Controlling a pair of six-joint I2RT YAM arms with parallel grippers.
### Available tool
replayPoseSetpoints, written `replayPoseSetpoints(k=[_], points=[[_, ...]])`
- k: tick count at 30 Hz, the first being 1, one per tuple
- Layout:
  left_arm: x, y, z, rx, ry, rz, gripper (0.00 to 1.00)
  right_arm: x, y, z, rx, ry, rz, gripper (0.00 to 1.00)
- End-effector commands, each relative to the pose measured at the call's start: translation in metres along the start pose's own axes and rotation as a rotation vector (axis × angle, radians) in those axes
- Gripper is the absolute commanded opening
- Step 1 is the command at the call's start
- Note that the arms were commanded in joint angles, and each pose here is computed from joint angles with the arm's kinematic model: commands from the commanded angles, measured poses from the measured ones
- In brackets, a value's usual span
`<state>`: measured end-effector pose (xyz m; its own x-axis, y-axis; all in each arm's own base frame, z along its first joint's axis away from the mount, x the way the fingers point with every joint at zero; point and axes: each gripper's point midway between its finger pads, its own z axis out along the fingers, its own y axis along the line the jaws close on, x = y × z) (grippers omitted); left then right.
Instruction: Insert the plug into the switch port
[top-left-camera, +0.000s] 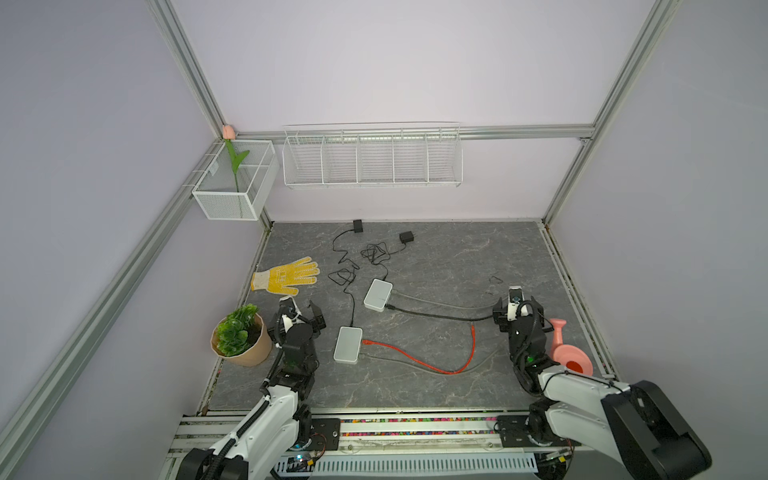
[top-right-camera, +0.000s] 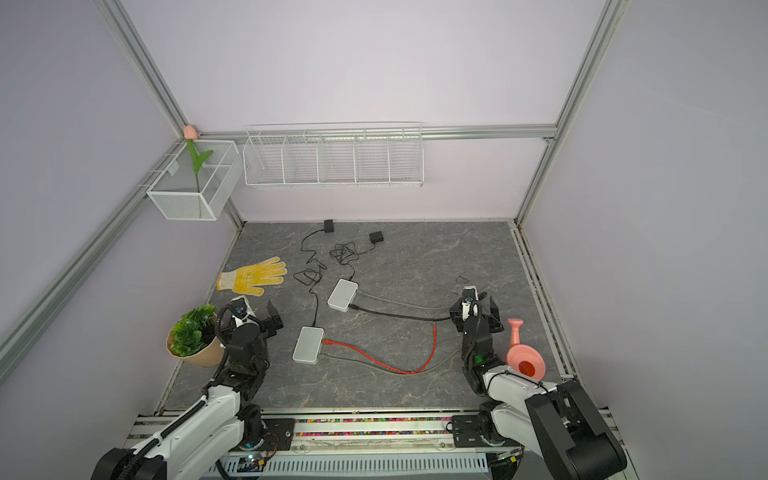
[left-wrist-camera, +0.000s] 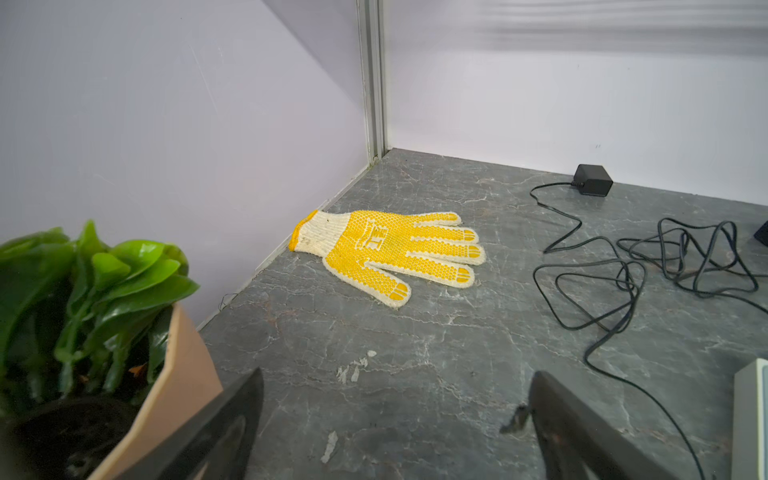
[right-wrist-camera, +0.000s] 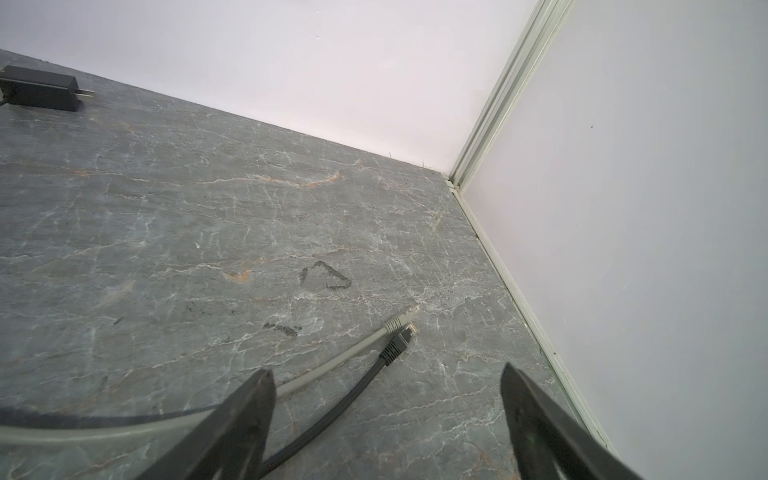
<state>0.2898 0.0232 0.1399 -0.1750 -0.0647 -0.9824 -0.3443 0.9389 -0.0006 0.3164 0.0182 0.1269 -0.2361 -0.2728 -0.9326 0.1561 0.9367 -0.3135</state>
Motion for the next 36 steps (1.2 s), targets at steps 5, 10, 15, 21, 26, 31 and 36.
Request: replayPoseSetpoints(k=[5, 10, 15, 21, 26, 31, 36], points=[[-0.017, 0.004, 0.003, 0.0, -0.074, -0.057, 0.99, -0.02, -0.003, 0.002, 0.027, -0.139, 0.037, 0.88], [-0.017, 0.003, 0.009, -0.004, -0.075, -0.055, 0.99, -0.022, -0.004, 0.0, 0.035, -0.175, 0.049, 0.88], [-0.018, 0.001, 0.014, -0.003, -0.081, -0.056, 0.99, -0.021, -0.005, 0.003, 0.04, -0.174, 0.055, 0.88], [-0.018, 0.006, 0.014, -0.016, -0.093, -0.081, 0.99, -0.009, 0.003, 0.029, 0.034, -0.117, 0.06, 0.88], [-0.018, 0.012, 0.013, -0.032, -0.109, -0.101, 0.99, -0.008, 0.001, 0.028, 0.021, -0.119, 0.076, 0.88], [-0.019, 0.012, 0.021, -0.05, -0.114, -0.103, 0.99, -0.007, 0.001, 0.03, 0.02, -0.116, 0.073, 0.88], [-0.021, 0.007, 0.033, -0.056, -0.138, -0.093, 0.99, -0.007, 0.001, 0.03, 0.018, -0.117, 0.077, 0.88]])
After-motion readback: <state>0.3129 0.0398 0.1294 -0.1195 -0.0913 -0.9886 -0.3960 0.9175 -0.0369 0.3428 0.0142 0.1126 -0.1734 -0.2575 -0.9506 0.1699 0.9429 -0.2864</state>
